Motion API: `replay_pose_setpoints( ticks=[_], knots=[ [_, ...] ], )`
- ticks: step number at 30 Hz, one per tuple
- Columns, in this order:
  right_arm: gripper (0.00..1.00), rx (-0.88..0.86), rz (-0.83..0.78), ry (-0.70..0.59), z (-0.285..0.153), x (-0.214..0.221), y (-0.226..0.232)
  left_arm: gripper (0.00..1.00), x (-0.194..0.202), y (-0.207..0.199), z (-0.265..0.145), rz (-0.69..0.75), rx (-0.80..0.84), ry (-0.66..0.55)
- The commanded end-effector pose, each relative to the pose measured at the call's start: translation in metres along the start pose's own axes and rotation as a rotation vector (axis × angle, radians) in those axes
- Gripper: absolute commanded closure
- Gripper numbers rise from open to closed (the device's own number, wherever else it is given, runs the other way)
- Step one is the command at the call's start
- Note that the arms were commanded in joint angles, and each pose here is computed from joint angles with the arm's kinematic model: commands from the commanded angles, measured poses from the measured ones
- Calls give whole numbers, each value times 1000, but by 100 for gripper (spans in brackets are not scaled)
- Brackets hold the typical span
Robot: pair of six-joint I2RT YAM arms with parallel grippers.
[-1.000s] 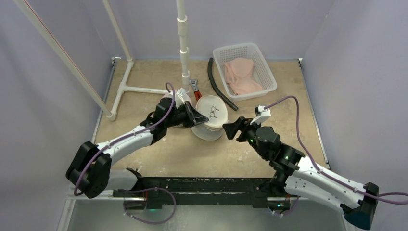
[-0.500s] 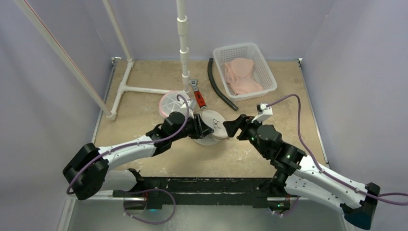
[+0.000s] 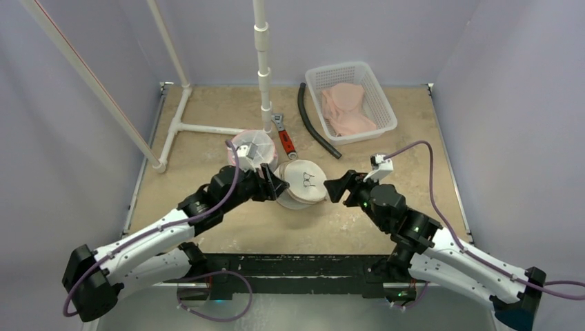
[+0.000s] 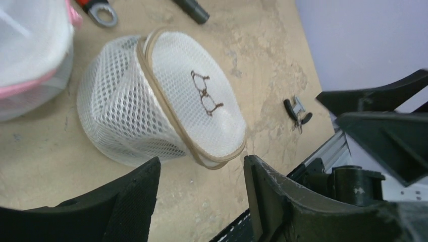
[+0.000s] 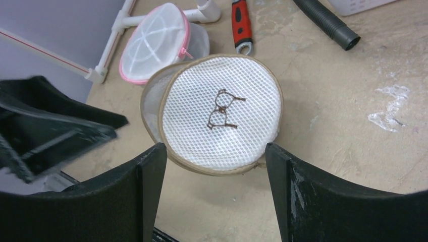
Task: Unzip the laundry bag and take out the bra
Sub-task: Unzip the laundry bag at the center of the board, then open the laundry bag at the center of the board.
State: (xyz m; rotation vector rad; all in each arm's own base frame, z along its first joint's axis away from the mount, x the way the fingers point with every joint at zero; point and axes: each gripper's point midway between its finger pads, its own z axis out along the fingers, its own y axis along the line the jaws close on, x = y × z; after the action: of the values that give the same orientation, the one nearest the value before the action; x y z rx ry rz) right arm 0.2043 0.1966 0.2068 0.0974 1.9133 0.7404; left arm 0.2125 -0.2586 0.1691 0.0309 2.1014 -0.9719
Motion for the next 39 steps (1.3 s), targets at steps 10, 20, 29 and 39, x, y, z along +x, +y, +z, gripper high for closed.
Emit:
replay_pose_setpoints(
  ticks=[10, 20, 29, 39],
  knots=[
    [26, -32, -21, 52, 8, 29, -7, 40, -62, -42, 36, 138, -77, 4],
    [26, -36, -25, 59, 9, 34, -9, 43, -26, 19, 48, 137, -301, 92],
    [26, -43, -17, 49, 10, 35, -9, 42, -22, 46, 40, 143, -423, 85],
    [27, -48, -9, 48, 8, 34, -9, 43, -4, 42, 57, 132, -350, 121]
  ],
)
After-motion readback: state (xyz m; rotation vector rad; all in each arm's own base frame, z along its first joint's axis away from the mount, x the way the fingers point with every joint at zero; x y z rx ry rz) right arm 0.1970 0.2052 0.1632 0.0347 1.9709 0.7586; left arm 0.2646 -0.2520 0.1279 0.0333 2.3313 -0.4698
